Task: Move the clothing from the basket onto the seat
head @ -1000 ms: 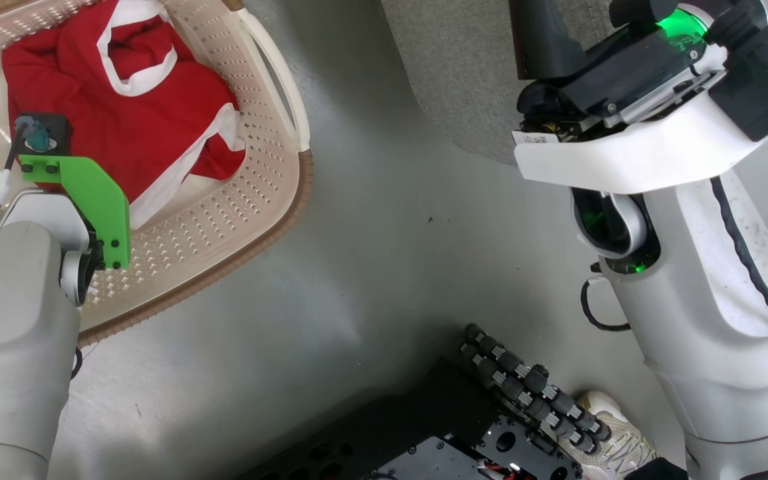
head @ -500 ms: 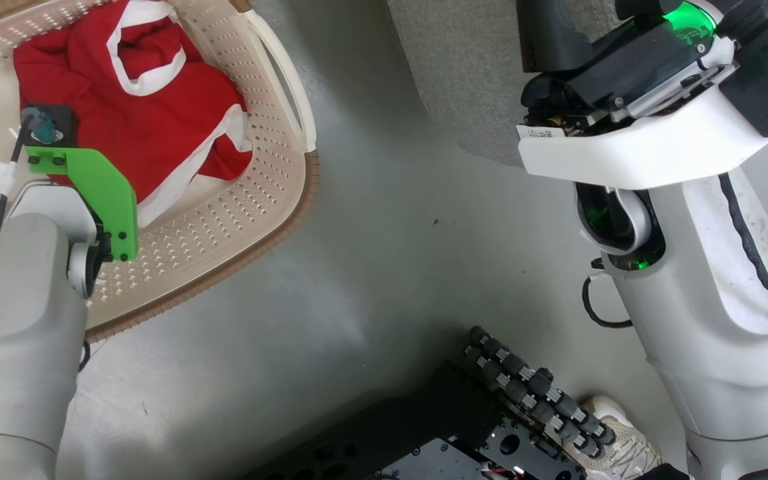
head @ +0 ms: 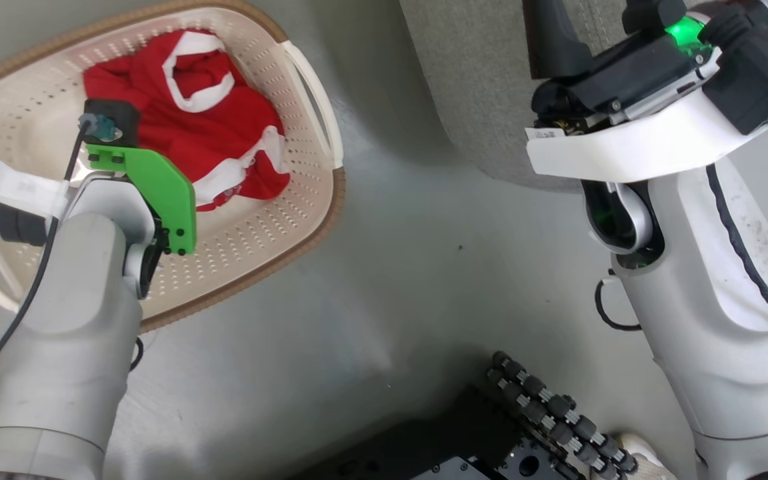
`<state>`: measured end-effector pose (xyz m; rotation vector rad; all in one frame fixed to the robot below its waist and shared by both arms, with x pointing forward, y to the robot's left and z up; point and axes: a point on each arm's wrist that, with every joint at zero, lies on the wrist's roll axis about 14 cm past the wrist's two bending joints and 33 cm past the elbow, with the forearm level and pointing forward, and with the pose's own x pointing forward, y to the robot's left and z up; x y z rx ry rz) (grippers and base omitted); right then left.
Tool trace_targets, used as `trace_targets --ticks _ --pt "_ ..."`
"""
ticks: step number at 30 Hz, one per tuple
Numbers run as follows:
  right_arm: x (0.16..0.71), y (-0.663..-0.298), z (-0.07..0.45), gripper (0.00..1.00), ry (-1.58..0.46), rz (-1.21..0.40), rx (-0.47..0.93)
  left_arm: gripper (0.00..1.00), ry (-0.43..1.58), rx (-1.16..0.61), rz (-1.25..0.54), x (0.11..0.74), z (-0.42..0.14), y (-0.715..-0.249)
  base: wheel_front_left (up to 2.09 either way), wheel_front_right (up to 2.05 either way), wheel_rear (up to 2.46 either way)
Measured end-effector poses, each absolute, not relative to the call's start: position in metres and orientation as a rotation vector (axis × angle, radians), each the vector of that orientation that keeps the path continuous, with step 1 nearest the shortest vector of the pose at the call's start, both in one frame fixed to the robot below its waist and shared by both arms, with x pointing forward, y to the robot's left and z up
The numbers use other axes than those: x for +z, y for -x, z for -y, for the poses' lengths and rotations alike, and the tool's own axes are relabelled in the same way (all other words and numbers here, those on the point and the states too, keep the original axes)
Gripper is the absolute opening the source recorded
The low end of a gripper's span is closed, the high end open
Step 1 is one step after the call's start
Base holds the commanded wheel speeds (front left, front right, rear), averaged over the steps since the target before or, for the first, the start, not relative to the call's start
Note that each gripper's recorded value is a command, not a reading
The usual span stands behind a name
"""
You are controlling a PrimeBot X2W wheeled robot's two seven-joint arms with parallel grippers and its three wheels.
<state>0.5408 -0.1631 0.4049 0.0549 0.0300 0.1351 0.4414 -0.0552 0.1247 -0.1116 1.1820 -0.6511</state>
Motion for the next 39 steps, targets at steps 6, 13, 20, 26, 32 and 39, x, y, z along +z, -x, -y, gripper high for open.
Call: trace_targets --ticks 6,13,20,26,32,39 --pt "0.408 -0.530 0.169 1.00 -0.031 -0.046 0.128 0.00 0.141 -0.668 -1.072 0.159 0.060 -0.448 0.00 0.00 0.00" --pt "0.418 -0.516 0.166 1.00 -0.021 -0.050 0.142 0.00 0.140 -0.665 -0.927 0.201 0.053 -0.460 0.00 0.00 0.00" --pt "0.434 -0.504 0.162 1.00 -0.027 -0.032 0.150 0.00 0.158 -0.653 -0.781 0.250 0.046 -0.469 0.00 0.00 0.00" --pt "0.448 -0.491 0.159 1.00 -0.036 -0.017 0.151 0.00 0.171 -0.625 -0.648 0.294 0.034 -0.477 0.00 0.00 0.00" --pt "0.468 -0.480 0.154 1.00 -0.054 0.018 0.148 0.00 0.180 -0.608 -0.502 0.343 0.025 -0.482 0.00 0.00 0.00" --pt "0.485 -0.459 0.152 1.00 -0.065 0.040 0.147 0.00 0.197 -0.593 -0.316 0.408 0.019 -0.487 0.00 0.00 0.00"
